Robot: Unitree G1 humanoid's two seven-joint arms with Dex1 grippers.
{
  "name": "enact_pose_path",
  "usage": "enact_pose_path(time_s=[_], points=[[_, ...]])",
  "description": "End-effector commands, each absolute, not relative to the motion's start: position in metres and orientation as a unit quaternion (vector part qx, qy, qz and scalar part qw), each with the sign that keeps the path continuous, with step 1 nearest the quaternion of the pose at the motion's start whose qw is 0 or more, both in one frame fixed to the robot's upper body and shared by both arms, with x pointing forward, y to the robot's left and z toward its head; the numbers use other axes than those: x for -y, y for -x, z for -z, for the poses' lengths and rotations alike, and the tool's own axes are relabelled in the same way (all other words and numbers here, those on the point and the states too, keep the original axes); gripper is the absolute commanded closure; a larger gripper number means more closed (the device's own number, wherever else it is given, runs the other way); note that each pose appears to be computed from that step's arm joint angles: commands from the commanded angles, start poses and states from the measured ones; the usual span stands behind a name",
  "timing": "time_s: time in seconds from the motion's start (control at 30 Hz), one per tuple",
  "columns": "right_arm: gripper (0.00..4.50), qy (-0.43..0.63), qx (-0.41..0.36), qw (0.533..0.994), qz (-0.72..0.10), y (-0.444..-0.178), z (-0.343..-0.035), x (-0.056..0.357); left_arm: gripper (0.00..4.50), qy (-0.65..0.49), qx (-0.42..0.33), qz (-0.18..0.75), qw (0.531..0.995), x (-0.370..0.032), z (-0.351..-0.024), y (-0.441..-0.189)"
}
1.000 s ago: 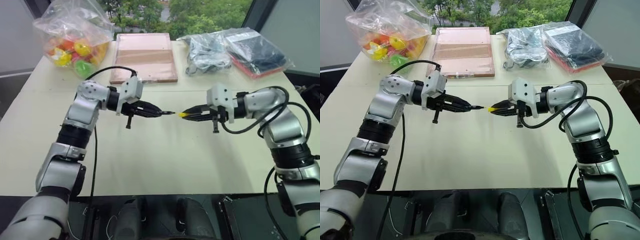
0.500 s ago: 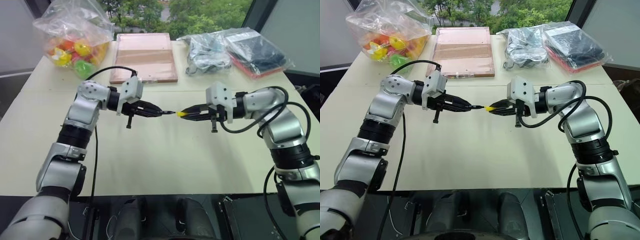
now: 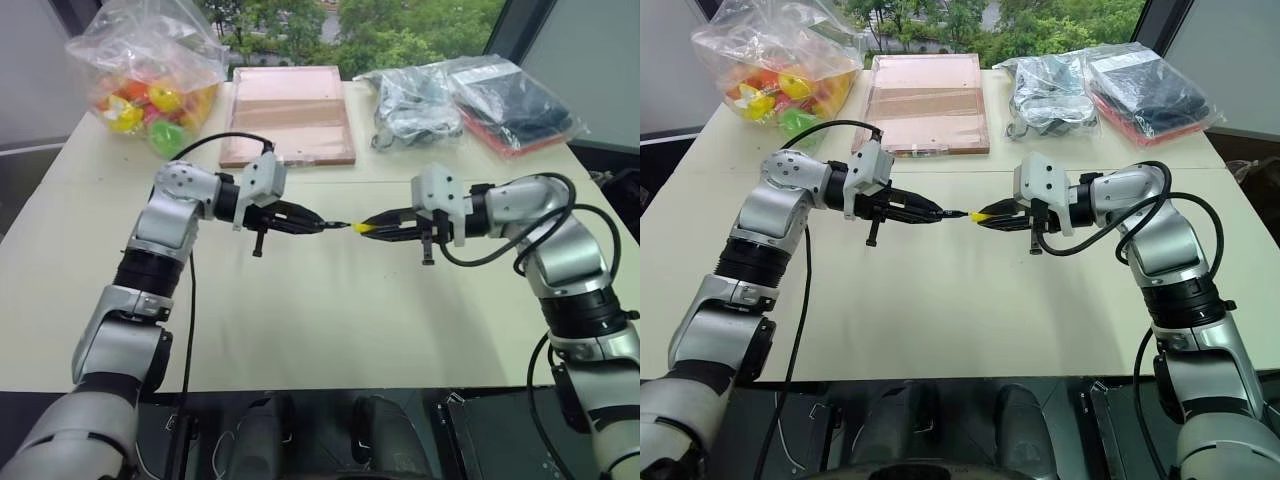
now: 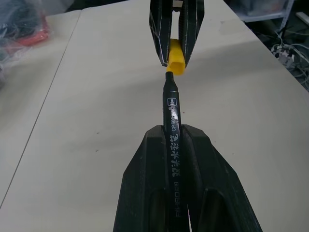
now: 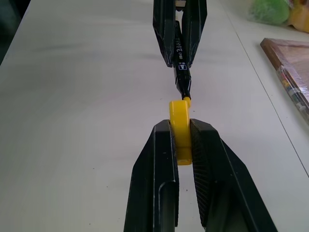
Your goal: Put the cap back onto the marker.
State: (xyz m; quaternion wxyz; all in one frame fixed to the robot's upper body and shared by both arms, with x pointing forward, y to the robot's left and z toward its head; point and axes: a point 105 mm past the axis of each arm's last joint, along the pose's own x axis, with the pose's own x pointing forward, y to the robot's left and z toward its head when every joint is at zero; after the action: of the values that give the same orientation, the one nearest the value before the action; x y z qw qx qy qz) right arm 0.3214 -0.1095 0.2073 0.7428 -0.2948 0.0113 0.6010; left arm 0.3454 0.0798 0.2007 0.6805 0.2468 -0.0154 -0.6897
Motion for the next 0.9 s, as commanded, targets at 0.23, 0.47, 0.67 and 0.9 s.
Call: enact_pose_path(time_s=[0.23,0.47,0.67,0.9], points=[[4.39,0.303,0.016,0.741,-0.599,-0.321,-0.218,0.105,4.5,-0.265,0.03,0.69,0.673,-0.077,-0.208,-0.343],[4.39,0.306,-0.001,0.746,-0.592,-0.324,-0.209,0.113,4.5,-0.273,0.032,0.674,0.685,-0.086,-0.212,-0.348],[4.39,0.305,-0.001,0.747,-0.591,-0.324,-0.208,0.114,4.5,-0.273,0.034,0.665,0.694,-0.09,-0.215,-0.352],[4.39,0.302,0.008,0.746,-0.594,-0.323,-0.212,0.109,4.5,-0.268,0.032,0.672,0.69,-0.085,-0.211,-0.349]])
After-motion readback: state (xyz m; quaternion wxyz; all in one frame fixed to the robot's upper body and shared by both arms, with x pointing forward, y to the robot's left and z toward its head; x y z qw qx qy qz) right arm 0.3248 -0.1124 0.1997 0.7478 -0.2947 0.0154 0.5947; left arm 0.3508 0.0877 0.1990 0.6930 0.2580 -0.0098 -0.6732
